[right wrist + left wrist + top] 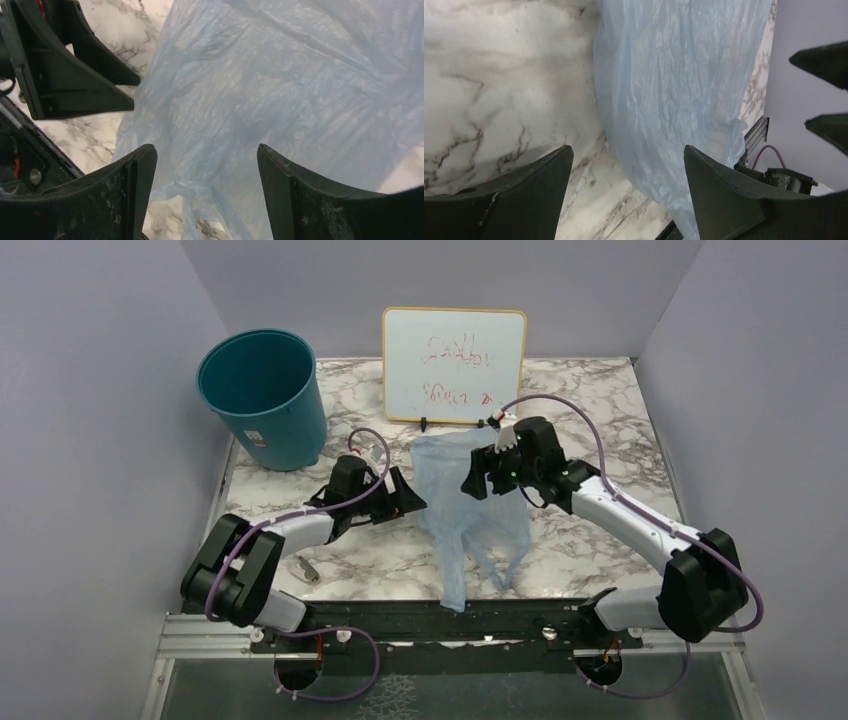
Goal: Put the trash bags into the trash bin
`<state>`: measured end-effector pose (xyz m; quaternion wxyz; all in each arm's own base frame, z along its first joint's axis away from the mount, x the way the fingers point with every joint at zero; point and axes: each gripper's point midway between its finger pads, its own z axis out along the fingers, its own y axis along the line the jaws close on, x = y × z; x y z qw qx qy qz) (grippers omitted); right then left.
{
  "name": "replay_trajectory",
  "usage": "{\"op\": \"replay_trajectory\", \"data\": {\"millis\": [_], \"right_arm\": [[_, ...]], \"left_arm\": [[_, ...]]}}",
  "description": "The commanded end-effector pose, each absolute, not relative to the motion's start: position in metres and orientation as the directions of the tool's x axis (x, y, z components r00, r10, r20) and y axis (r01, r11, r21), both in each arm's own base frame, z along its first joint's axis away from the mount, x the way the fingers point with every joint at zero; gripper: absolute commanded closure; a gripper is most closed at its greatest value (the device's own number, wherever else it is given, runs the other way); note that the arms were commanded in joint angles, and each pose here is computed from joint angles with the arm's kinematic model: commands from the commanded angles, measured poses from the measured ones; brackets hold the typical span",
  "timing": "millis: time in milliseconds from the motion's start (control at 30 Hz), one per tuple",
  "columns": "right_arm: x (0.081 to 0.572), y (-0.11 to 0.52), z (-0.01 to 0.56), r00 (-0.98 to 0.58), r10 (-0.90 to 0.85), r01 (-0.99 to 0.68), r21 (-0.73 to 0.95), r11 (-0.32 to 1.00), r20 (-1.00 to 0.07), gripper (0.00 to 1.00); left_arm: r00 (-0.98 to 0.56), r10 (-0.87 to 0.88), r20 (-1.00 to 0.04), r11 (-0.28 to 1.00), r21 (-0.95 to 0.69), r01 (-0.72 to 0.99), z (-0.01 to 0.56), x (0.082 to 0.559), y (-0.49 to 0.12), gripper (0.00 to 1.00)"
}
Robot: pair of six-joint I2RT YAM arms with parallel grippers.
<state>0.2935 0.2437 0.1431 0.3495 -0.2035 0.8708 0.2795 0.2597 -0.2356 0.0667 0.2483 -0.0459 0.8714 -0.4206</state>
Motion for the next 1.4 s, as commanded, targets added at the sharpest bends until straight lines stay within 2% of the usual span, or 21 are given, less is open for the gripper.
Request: {"op": "replay_trajectory", "data": {"millis": [0,133,233,400,567,667,800,867,967,1067,1100,1200,1367], "right_arm": [[0.294,0.213,0.143,-0.634,-0.150,-0.479,0.232,0.847,-0.759,0.19],[0.303,0.189,0.152,-0.608,-0.016,-0.319,0.226,0.920,-0.794,0.10],[0.298,0.191,0.160,-0.582,-0.007,-0.348,0.242,0.906,-0.813,0.00],[0.283,0.198,0.152,-0.623,-0.040,-0.399,0.273,0.876,-0.781,0.00],[0.275,0.204,0.146,-0.656,-0.082,-0.436,0.289,0.852,-0.750,0.00],[0.275,0.203,0.150,-0.656,-0.093,-0.437,0.277,0.856,-0.749,0.01],[0.274,0.200,0.152,-0.650,-0.075,-0.425,0.280,0.861,-0.756,0.02],[0.271,0.203,0.152,-0.652,-0.056,-0.427,0.305,0.851,-0.756,0.02],[0.267,0.211,0.146,-0.673,-0.026,-0.429,0.361,0.828,-0.739,0.03],[0.261,0.216,0.132,-0.739,-0.018,-0.390,0.406,0.827,-0.673,0.04],[0.258,0.218,0.130,-0.760,-0.027,-0.386,0.417,0.823,-0.649,0.04],[0.247,0.234,0.131,-0.789,-0.061,-0.434,0.484,0.760,-0.611,0.06],[0.229,0.251,0.139,-0.813,-0.068,-0.469,0.583,0.663,-0.578,0.10]], "left_arm": [[-0.838,-0.320,-0.442,0.616,-0.769,0.170,0.084,0.292,-0.251,0.18],[-0.824,-0.333,-0.459,0.620,-0.765,0.176,0.089,0.301,-0.252,0.18],[-0.828,-0.329,-0.455,0.625,-0.762,0.170,0.084,0.303,-0.253,0.18],[-0.833,-0.334,-0.442,0.635,-0.758,0.147,0.075,0.303,-0.254,0.28],[-0.836,-0.326,-0.441,0.643,-0.752,0.145,0.069,0.304,-0.257,0.32],[-0.847,-0.315,-0.427,0.648,-0.749,0.137,0.060,0.305,-0.260,0.41],[-0.851,-0.302,-0.430,0.643,-0.750,0.151,0.060,0.307,-0.265,0.42],[-0.849,-0.300,-0.436,0.640,-0.752,0.160,0.063,0.309,-0.267,0.50],[-0.843,-0.301,-0.446,0.647,-0.745,0.163,0.063,0.308,-0.266,0.56],[-0.850,-0.284,-0.444,0.643,-0.746,0.175,0.061,0.308,-0.269,0.62],[-0.852,-0.280,-0.442,0.640,-0.748,0.177,0.061,0.308,-0.270,0.67],[-0.848,-0.277,-0.453,0.636,-0.747,0.191,0.065,0.310,-0.271,0.84],[-0.831,-0.279,-0.481,0.617,-0.753,0.228,0.082,0.321,-0.279,0.95]]}}
